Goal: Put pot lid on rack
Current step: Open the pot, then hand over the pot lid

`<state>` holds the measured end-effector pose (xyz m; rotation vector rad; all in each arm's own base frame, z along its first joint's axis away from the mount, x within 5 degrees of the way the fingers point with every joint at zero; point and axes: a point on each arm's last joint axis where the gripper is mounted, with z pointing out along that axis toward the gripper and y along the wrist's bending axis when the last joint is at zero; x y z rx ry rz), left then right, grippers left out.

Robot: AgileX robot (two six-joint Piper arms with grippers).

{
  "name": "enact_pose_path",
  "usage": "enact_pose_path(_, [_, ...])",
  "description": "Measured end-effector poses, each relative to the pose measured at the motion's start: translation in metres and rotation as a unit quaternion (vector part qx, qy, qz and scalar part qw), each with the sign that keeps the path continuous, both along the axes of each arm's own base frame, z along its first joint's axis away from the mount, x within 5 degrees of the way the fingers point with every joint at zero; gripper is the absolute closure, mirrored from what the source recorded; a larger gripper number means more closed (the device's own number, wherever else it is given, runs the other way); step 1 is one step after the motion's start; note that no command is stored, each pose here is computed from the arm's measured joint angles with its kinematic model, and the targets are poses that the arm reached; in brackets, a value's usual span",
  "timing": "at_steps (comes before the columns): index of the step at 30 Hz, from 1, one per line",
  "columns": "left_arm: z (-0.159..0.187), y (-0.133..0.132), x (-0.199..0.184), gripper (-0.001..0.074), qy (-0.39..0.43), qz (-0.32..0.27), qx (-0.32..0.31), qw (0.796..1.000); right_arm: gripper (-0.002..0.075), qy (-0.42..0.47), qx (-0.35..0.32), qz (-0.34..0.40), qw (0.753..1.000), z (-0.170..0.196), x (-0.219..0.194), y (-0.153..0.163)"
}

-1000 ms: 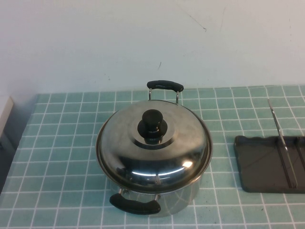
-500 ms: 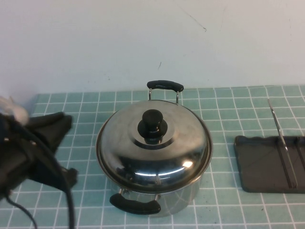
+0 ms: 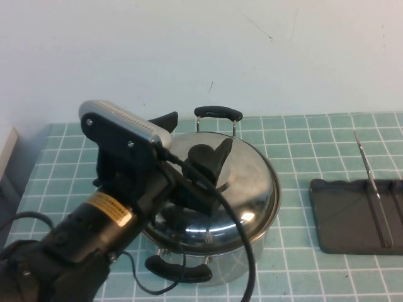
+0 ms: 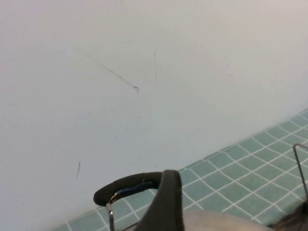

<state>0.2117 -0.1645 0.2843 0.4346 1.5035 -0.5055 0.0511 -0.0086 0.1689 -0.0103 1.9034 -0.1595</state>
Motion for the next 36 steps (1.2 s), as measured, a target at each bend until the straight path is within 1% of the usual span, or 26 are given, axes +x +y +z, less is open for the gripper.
enact_pose_path(6, [-0.025,-0.009,0.019,0.0085,0.017,0.030,-0.017,0.999,0.0727,0.000,0.000,0.000,1.000,0.000,0.000,0.000])
enact_pose_path(11, [-0.043,-0.017,0.030,0.0085,0.031,0.035,-0.014,0.999,0.0727,0.000,0.000,0.000,1.000,0.000,0.000,0.000])
enact_pose_path(15, [-0.055,-0.021,0.036,0.0092,0.046,0.039,-0.028,0.998,0.0727,0.000,0.000,0.000,1.000,0.000,0.000,0.000])
enact_pose_path(17, [-0.059,-0.023,0.038,0.0131,0.052,0.040,-0.032,0.997,0.0727,0.000,0.000,0.000,1.000,0.000,0.000,0.000])
enact_pose_path(18, [-0.061,-0.023,0.039,0.0167,0.058,0.040,-0.036,0.997,0.0727,0.000,0.000,0.000,1.000,0.000,0.000,0.000])
enact_pose_path(20, [-0.063,-0.024,0.039,0.0277,0.070,0.040,-0.046,0.996,0.0727,0.000,0.000,0.000,1.000,0.000,0.000,0.000])
enact_pose_path(22, [-0.063,-0.024,0.040,0.0386,0.075,0.040,-0.057,0.995,0.0727,0.000,0.000,0.000,1.000,0.000,0.000,0.000])
enact_pose_path(23, [-0.063,-0.024,0.040,0.0417,0.077,0.040,-0.060,0.994,0.0727,0.000,0.000,0.000,1.000,0.000,0.000,0.000])
enact_pose_path(29, [-0.059,-0.024,0.040,0.0416,0.068,0.041,-0.073,0.994,0.0727,0.000,0.000,0.000,1.000,0.000,0.000,0.000])
enact_pose_path(32, [-0.043,-0.021,0.035,0.0416,0.043,0.036,-0.091,0.994,0.0727,0.000,0.000,0.000,1.000,0.000,0.000,0.000])
enact_pose_path(34, [-0.021,-0.017,0.028,0.0416,0.019,0.019,-0.125,0.992,0.0727,0.000,0.000,0.000,1.000,0.000,0.000,0.000])
enact_pose_path(36, [0.001,-0.012,0.017,0.0417,0.013,-0.008,-0.180,0.984,0.0727,-0.001,0.007,-0.001,1.000,0.000,0.000,0.000])
